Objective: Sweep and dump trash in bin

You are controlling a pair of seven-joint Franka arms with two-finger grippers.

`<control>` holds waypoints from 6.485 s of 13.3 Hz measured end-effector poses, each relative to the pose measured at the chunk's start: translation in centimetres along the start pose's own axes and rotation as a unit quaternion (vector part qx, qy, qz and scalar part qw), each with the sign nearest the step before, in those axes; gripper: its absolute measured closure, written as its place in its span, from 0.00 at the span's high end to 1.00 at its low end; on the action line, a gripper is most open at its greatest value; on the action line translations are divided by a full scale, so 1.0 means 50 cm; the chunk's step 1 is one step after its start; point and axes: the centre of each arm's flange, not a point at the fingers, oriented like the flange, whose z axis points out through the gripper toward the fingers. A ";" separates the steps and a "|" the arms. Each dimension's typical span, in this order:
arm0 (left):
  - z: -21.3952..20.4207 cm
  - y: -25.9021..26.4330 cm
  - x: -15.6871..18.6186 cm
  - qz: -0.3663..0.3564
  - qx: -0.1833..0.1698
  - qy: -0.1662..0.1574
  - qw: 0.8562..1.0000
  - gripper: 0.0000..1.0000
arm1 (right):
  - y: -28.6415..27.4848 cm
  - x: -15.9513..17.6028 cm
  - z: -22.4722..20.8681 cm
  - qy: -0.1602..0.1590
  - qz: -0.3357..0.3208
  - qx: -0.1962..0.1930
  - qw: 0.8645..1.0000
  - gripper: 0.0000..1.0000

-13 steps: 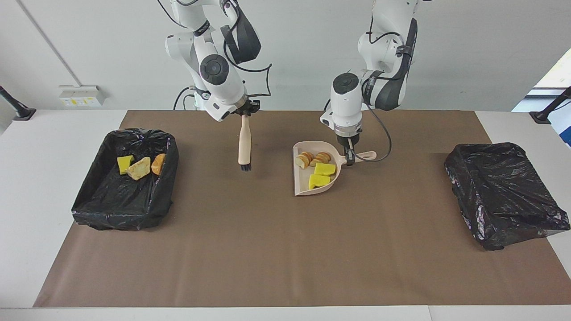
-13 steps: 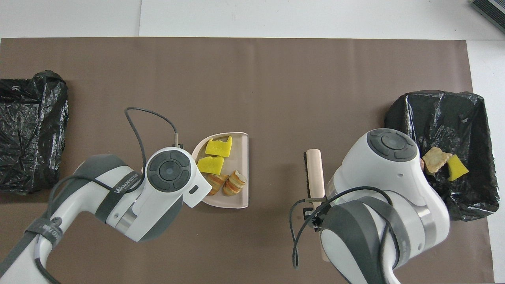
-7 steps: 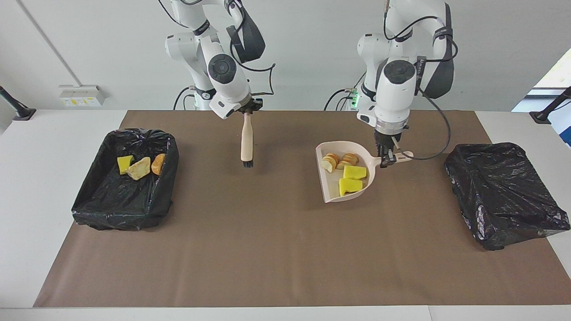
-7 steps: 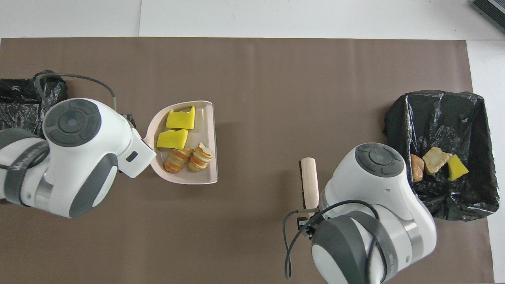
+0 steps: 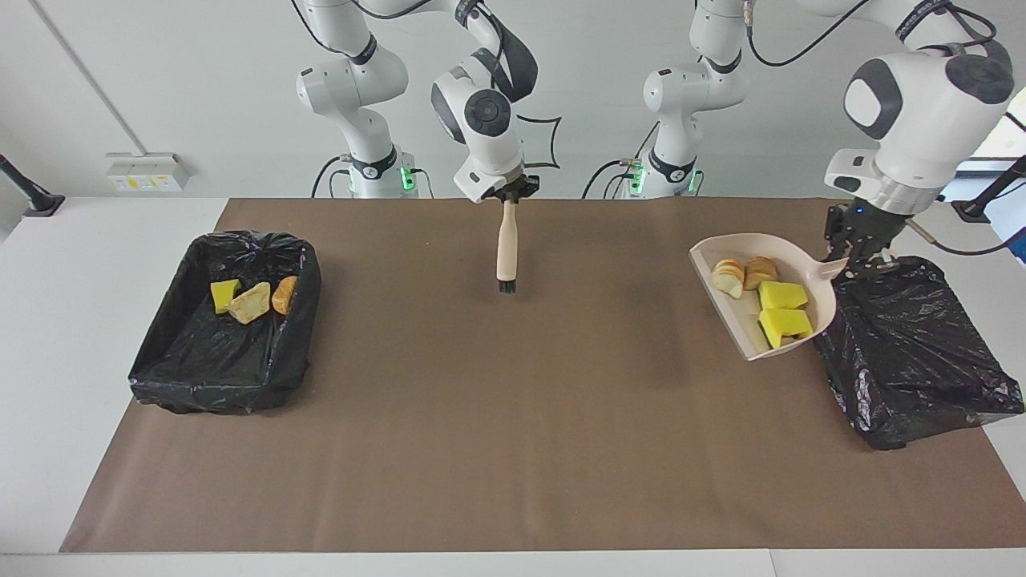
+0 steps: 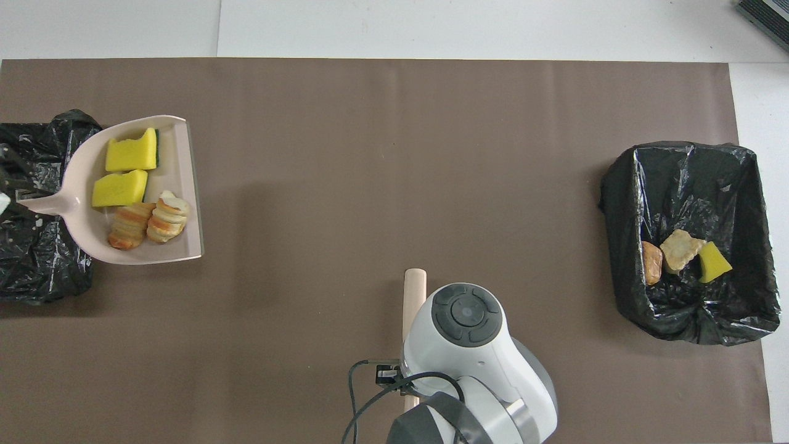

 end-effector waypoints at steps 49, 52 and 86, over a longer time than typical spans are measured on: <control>0.136 0.101 0.627 -0.329 -0.034 -0.113 0.937 0.32 | 0.377 0.184 -0.472 0.212 0.035 0.001 0.977 1.00; 0.171 0.146 0.763 -0.396 -0.050 -0.094 0.912 0.32 | 0.523 0.208 -0.535 0.226 0.025 -0.001 0.974 1.00; -0.011 0.044 0.718 -0.638 -0.048 -0.005 0.768 1.00 | 0.683 0.118 -0.677 0.197 -0.018 -0.045 0.979 1.00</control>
